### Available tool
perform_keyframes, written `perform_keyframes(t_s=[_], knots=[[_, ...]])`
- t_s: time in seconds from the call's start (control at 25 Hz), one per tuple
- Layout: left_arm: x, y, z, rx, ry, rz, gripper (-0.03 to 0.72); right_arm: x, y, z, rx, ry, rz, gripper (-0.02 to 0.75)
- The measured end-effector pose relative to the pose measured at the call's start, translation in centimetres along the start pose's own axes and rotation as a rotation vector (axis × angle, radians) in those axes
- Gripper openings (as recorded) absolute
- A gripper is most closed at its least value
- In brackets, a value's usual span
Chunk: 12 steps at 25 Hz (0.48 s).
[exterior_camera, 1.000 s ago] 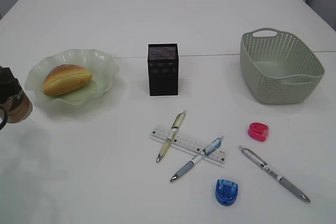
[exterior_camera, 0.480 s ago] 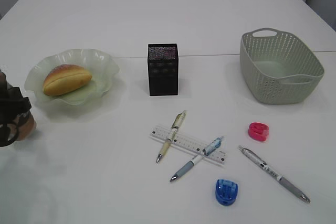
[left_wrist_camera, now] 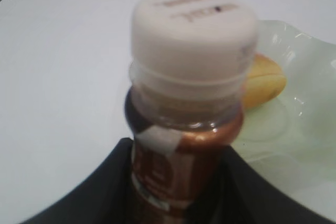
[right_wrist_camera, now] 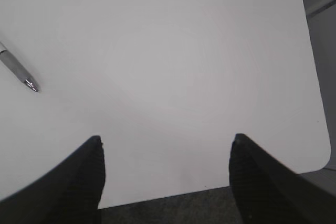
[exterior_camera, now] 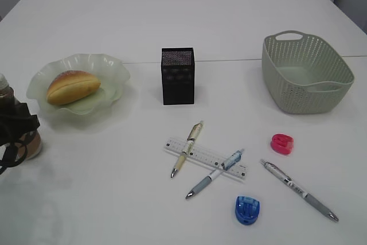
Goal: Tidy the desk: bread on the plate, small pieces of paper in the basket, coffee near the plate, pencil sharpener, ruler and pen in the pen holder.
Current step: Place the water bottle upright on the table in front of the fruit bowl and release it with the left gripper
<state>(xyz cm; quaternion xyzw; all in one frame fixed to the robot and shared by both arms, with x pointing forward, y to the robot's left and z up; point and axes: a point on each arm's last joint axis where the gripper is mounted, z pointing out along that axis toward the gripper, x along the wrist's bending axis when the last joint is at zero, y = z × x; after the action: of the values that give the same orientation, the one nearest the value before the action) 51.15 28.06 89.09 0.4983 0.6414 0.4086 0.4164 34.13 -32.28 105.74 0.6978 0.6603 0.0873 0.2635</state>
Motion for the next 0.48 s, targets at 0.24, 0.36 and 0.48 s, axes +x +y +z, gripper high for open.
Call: perform_keyframes(t_s=[0.24, 0.36, 0.48], knots=[[-0.14, -0.36, 0.2, 0.004, -0.018, 0.017, 0.307, 0.0, 0.0, 0.0, 0.0, 0.0, 0.0, 0.572], [-0.13, -0.38, 0.22, 0.002, -0.017, 0.017, 0.312, 0.0, 0.0, 0.0, 0.0, 0.0, 0.0, 0.572], [-0.14, -0.36, 0.22, -0.001, -0.018, 0.017, 0.321, 0.0, 0.0, 0.0, 0.0, 0.0, 0.0, 0.572]])
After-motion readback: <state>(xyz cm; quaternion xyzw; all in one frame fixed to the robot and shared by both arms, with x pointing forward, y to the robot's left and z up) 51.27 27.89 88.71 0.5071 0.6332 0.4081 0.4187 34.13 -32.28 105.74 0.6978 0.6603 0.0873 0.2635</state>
